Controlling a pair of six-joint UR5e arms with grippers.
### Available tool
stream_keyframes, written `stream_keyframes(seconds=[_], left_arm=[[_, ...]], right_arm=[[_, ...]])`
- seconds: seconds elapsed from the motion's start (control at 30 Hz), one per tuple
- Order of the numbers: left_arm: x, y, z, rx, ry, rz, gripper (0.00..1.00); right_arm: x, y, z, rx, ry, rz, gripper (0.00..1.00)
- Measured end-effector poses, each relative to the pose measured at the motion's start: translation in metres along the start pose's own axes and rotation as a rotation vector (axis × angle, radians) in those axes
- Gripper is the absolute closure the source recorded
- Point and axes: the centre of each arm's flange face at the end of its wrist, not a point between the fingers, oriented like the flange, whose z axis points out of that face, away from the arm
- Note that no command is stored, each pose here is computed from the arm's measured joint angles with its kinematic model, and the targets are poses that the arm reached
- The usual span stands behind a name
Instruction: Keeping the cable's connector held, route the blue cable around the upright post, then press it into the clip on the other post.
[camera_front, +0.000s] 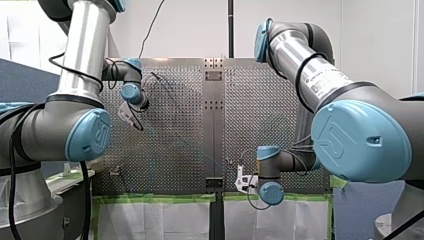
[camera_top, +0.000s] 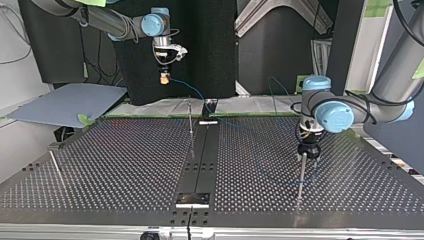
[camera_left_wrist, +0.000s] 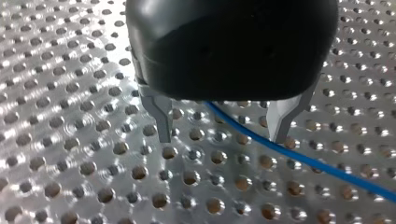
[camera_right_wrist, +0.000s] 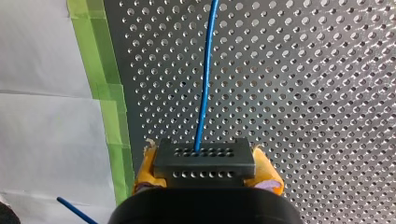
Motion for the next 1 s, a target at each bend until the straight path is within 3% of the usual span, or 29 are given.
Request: stream_keyframes(seconds=[0.5, 1.0], left_arm=[[-0.0015, 0.0033, -0.0005, -0.012, 0.009, -0.153, 0.0], [-0.0009, 0.0083, -0.0045, -0.056, 0.016, -0.307, 0.0]], right_arm=[[-0.0002, -0.0006, -0.0004, 0.001, -0.002, -0.002, 1.0], [-0.0003, -0.0021, -0.001, 0.004, -0.002, -0.002, 1.0]])
